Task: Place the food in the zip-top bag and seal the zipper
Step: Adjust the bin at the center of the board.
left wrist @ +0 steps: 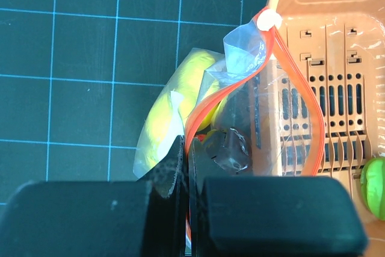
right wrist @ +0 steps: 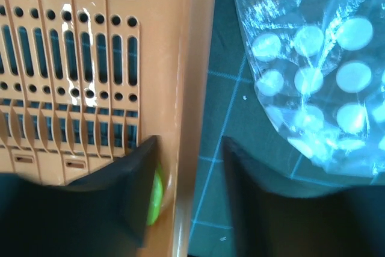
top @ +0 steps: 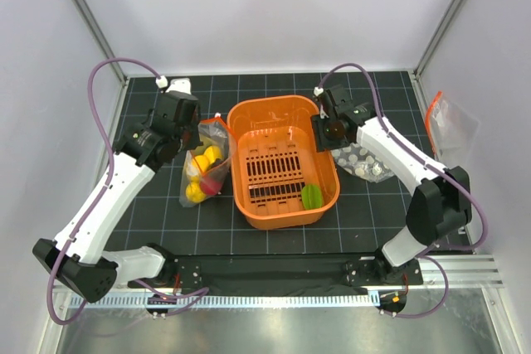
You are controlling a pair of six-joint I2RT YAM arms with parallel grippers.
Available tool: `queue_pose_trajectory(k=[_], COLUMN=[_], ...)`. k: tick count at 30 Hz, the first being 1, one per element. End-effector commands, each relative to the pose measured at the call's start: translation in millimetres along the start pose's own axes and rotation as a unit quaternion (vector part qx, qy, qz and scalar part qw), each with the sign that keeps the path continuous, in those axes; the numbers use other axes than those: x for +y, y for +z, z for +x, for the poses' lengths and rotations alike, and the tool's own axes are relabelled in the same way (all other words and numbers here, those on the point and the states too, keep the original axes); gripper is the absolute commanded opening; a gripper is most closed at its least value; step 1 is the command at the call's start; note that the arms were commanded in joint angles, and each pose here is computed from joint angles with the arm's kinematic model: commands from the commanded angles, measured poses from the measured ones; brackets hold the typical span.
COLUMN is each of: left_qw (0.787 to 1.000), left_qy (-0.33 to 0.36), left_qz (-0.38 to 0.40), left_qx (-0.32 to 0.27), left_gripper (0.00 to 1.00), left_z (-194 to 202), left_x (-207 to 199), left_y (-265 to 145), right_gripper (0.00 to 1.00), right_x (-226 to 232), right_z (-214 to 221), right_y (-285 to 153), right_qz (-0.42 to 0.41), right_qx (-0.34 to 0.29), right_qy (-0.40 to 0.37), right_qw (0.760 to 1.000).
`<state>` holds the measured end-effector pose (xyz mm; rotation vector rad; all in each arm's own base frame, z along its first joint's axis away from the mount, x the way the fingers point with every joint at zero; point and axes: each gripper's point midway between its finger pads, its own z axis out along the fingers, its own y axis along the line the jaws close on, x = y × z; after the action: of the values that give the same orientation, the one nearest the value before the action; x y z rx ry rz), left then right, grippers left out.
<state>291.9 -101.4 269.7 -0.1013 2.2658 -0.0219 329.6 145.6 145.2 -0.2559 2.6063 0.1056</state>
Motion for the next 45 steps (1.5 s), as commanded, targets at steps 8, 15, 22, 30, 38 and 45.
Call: queue_pose_trajectory(k=[8, 15, 22, 30, 38, 45], left_qw=[0.998, 0.995, 0.993, 0.995, 0.995, 0.995], left_qy=[-0.044, -0.063, -0.076, -0.065, -0.061, -0.05], left_qz=[-0.044, -0.075, -0.085, -0.081, -0.08, -0.082], left_qx=[-0.027, -0.032, -0.02, -0.005, -0.006, -0.017], left_gripper=[0.0, 0.0, 0.0, 0.0, 0.0, 0.0], left_z=[-6.1, 2.0, 11.8, 15.8, 13.9, 6.0], left_x=[24.4, 45.7, 53.5, 48.1, 45.5, 46.7], left_y=[-19.4, -33.0, -36.0, -28.8, -23.3, -24.5], right_gripper=[0.01, 0.01, 0.01, 0.01, 0.01, 0.01], right_x=[6.5, 0.4, -4.6, 1.2, 6.0, 21.3], right_z=[-51.1, -99.3, -141.7, -164.7, -166.6, -181.0], right_y=[30.4, -13.3, -99.5, -175.7, -149.6, -95.1], right_qz=[-0.008, 0.001, -0.01, -0.05, -0.048, -0.056], right_qx=[-0.097, -0.23, -0.358, -0.443, -0.409, -0.334], right_qy=[-0.019, -0.013, 0.033, 0.043, 0.039, 0.056], right_qw=[0.995, 0.973, 0.933, 0.894, 0.91, 0.939])
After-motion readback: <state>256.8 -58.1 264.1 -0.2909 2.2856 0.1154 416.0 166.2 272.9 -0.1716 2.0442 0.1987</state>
